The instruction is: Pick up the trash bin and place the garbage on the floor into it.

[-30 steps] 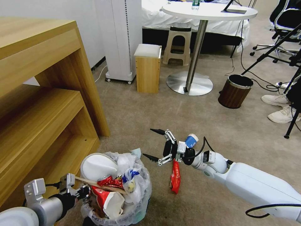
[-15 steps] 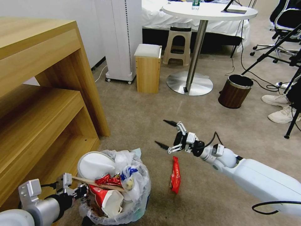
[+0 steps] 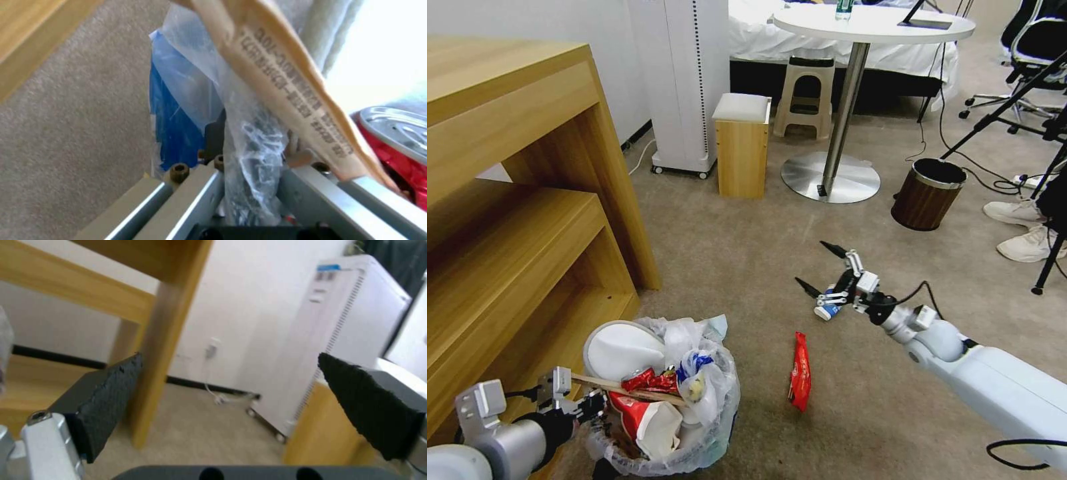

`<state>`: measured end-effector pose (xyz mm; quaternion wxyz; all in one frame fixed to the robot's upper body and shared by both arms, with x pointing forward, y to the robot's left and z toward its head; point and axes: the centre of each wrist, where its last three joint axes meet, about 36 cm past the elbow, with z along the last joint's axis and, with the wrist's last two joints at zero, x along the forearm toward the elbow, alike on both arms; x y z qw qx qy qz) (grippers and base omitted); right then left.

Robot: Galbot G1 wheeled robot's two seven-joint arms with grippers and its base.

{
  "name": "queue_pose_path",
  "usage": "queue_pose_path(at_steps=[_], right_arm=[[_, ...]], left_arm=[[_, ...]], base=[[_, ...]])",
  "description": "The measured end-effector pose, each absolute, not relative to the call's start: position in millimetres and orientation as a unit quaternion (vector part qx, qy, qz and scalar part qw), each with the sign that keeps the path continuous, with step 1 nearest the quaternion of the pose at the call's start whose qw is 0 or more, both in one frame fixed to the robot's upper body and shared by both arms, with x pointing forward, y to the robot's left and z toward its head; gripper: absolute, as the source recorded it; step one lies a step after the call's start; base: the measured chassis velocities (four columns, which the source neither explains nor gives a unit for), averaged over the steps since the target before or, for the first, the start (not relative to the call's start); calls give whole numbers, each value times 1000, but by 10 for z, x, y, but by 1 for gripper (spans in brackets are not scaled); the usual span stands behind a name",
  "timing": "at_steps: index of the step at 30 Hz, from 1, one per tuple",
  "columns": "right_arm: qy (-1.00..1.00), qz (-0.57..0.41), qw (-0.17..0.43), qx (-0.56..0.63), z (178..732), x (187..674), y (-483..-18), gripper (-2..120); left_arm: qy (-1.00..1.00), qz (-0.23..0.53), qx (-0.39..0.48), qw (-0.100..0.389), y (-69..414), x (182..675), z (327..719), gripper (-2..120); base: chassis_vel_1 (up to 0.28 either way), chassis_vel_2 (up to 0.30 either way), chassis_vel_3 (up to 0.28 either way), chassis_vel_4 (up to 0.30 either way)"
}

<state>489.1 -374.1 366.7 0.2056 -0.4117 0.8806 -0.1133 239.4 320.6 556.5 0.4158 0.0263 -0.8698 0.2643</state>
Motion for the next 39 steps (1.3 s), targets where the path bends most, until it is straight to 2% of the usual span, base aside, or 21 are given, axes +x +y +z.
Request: queue_pose_path(at_steps=[13, 25, 39], right_arm=[[933, -160, 153, -284, 3262, 4601, -4275, 100], [953, -183, 105, -219, 2869, 4243, -4516, 100], [956, -176, 123, -198, 2756, 4150, -4509, 98]], left_arm=[[-875, 259, 38, 406, 3252, 2382, 5591, 0], [-877, 254, 52, 404, 3290, 2342, 5582, 0], [-876, 250, 39, 410, 3237, 2358, 5550, 0]], base=[[0, 0, 0, 0], [0, 0, 0, 0], [0, 0, 0, 0]])
